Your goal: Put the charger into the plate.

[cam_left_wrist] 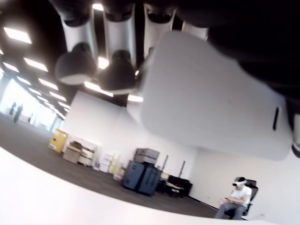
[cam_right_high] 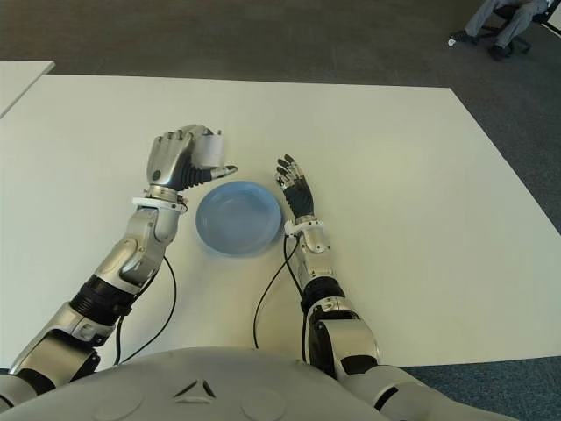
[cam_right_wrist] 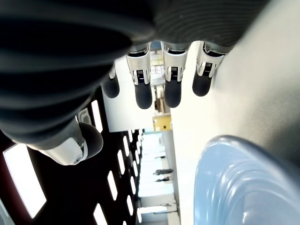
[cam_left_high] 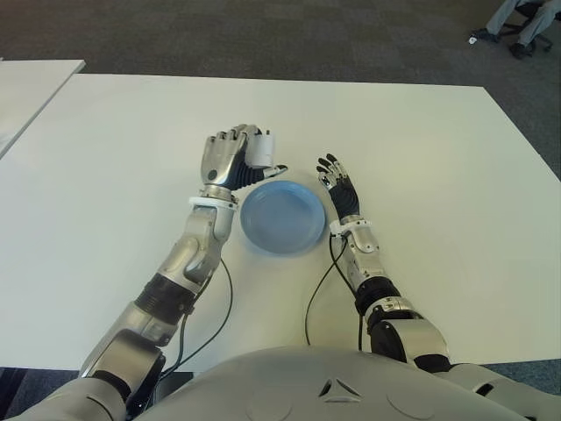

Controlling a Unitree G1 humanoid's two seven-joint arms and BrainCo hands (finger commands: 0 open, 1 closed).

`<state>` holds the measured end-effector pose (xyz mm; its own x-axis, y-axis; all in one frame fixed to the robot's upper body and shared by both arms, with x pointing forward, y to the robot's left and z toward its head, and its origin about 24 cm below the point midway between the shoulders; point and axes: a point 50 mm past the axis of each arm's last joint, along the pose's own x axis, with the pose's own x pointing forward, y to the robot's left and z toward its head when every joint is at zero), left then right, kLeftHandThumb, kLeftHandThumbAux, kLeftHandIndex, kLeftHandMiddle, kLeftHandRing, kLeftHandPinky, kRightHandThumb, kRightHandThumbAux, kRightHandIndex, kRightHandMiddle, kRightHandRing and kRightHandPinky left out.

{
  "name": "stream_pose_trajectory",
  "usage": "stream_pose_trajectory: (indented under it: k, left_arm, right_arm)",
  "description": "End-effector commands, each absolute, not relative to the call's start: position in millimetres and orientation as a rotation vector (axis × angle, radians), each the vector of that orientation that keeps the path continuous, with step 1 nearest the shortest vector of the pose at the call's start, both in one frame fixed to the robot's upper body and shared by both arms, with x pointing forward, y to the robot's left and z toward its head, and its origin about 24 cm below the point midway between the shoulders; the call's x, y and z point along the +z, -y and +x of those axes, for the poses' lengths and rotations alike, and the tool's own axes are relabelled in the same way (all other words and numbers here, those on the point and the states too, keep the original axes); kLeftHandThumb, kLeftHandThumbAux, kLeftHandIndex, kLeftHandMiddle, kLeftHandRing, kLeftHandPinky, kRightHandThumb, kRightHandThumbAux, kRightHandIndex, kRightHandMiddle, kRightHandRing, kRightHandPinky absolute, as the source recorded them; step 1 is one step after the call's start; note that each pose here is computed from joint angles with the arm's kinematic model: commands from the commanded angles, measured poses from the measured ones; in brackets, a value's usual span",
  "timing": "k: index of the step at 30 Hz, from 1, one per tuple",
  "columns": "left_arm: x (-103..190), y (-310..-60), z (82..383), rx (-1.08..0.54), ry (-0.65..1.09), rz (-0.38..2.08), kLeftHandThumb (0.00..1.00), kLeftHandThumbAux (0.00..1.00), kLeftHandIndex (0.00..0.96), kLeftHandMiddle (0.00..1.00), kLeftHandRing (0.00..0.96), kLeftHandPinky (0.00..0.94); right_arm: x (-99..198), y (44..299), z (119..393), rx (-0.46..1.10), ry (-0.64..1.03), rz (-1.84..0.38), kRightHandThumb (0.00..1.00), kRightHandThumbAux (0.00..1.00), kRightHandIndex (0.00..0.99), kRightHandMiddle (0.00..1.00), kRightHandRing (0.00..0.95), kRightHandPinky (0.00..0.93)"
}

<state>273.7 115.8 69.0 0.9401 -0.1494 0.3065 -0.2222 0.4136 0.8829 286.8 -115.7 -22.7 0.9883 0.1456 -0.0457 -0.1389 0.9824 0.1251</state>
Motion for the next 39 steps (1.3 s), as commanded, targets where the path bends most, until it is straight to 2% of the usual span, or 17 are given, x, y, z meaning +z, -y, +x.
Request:
stream_pose_trajectory:
  k: [1,16,21,34,37,39]
  left_arm:
    - [54.9,-107.0,269.6,-0.035,0.366,1.179,0.739,0.694,0.444,0.846,0.844,0.86]
    - [34.1,-92.5,252.1,-0.175,0.403,1.202,0.737,0.695,0.444,0.848,0.844,0.856]
    - [26.1,-91.1,247.4,-0.211,0.406,1.216,0.736,0.695,0.443,0.846,0.841,0.855]
    - [18.2,-90.5,243.8,-0.259,0.447,1.182,0.736,0.695,0.443,0.846,0.843,0.855]
    - [16.7,-90.4,244.4,-0.265,0.454,1.154,0.733,0.695,0.443,0.831,0.821,0.816]
    - [14.9,-90.8,244.9,-0.301,0.442,1.13,0.716,0.695,0.437,0.767,0.749,0.722]
  right_arm:
    - [-48.0,117.7,268.8,0.114,-0.183,0.148,0.0,0.543,0.05,0.133,0.096,0.067]
    - [-47.4,115.1,268.6,0.092,-0.185,0.162,0.0,0.558,0.054,0.133,0.099,0.084]
    - [-46.8,114.6,268.2,0.097,-0.179,0.167,0.0,0.575,0.042,0.117,0.085,0.057]
    - [-46.4,114.7,268.3,0.101,-0.178,0.168,0.0,0.592,0.031,0.103,0.075,0.056]
    - [-46.2,115.3,268.4,0.102,-0.176,0.167,0.0,0.594,0.029,0.103,0.074,0.053]
    - [-46.1,115.5,268.5,0.104,-0.176,0.165,0.0,0.596,0.027,0.101,0.072,0.046]
